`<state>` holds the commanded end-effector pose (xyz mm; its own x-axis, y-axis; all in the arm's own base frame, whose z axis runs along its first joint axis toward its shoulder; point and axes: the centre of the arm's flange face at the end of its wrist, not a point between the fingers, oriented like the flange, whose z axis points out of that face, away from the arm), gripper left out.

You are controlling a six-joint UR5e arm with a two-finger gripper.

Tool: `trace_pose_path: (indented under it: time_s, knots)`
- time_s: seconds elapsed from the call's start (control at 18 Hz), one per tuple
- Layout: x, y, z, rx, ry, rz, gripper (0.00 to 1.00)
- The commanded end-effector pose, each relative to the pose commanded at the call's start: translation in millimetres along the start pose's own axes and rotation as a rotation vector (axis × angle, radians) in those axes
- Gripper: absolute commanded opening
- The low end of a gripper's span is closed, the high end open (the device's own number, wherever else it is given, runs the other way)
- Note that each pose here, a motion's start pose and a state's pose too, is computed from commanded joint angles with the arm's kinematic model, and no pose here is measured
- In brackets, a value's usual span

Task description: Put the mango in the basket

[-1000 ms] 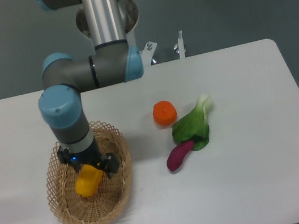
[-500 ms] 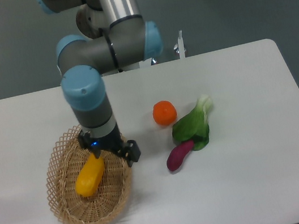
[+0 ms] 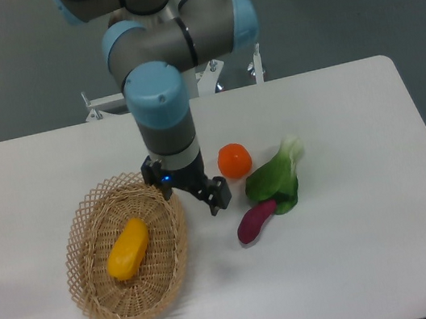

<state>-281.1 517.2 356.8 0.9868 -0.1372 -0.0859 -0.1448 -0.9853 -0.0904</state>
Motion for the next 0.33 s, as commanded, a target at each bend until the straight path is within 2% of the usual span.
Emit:
trace_pose_path:
  time_s: [0.33]
  knots:
    - [-2.5,-0.3,-5.3,0.009,-0.007,0.017,1.00]
